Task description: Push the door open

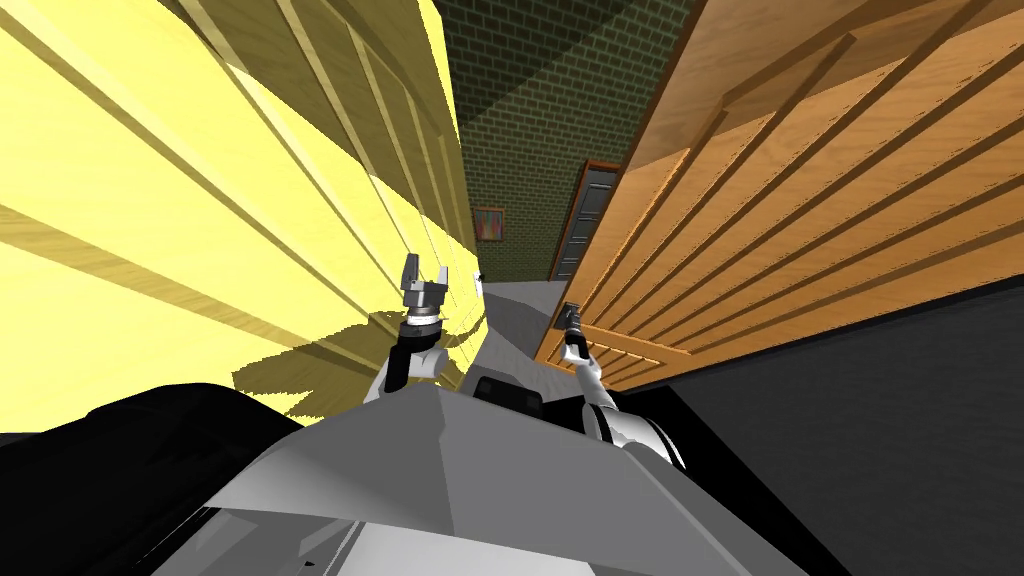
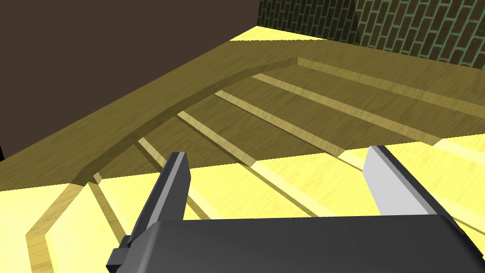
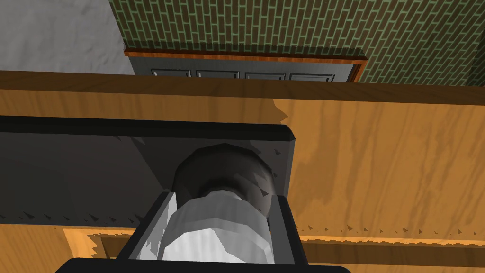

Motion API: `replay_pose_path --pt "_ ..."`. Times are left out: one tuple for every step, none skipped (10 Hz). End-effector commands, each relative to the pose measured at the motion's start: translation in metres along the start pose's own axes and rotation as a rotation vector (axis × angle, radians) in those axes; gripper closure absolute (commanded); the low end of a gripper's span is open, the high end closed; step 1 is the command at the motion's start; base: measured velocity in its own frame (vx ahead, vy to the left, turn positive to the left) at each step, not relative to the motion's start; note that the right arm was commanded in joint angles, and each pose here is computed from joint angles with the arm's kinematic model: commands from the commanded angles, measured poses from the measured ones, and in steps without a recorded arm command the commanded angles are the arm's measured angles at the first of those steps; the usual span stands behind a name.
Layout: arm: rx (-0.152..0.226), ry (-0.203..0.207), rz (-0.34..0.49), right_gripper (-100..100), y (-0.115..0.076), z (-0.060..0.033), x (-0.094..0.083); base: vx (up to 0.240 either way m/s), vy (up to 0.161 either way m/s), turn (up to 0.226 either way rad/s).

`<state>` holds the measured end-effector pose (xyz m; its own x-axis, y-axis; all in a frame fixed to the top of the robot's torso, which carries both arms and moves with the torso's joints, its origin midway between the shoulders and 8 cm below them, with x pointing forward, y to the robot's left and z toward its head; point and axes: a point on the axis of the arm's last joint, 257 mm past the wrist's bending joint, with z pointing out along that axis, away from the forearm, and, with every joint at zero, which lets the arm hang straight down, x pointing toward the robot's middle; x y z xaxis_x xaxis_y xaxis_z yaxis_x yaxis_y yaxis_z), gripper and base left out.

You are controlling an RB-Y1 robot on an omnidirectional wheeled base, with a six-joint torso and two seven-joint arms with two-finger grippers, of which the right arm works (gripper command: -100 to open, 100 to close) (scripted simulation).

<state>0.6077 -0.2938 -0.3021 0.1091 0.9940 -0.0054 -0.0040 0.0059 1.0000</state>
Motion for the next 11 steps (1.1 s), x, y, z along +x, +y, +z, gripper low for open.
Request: replay_pose_path --pt "-0.018 -0.019 -0.008 100 0.008 0.0040 -0.007 0.131 0.019 -0.026" --pt "-0.022 -0.031 -0.010 100 0.009 0.0048 -0.010 0.151 0.011 -0.014" --pt "-0.027 -0.044 -0.013 100 0.011 0.0057 -0.014 0.177 -0.020 -0.029" --pt "-0.032 -0.060 -0.015 100 0.013 0.0066 -0.018 0.187 -0.002 -0.009" --pt "-0.037 -0.077 -0.018 100 0.015 0.0074 -0.022 0.204 0.009 -0.027" --pt "-0.037 -0.077 -0.018 100 0.015 0.0074 -0.022 0.158 -0.005 -0.006" --pt "-0.037 -0.077 -0.018 100 0.015 0.0074 -0.022 0.072 -0.015 0.000" --pt "-0.044 -0.104 -0.022 100 0.018 0.0085 -0.028 0.113 -0.019 -0.006" --pt "-0.046 -0.114 -0.023 100 0.019 0.0088 -0.030 0.140 -0.005 -0.024" --pt "-0.048 -0.123 -0.024 100 0.020 0.0091 -0.032 0.111 0.011 -0.055" --pt "-0.048 -0.123 -0.024 100 0.020 0.0091 -0.032 0.066 0.009 -0.013"
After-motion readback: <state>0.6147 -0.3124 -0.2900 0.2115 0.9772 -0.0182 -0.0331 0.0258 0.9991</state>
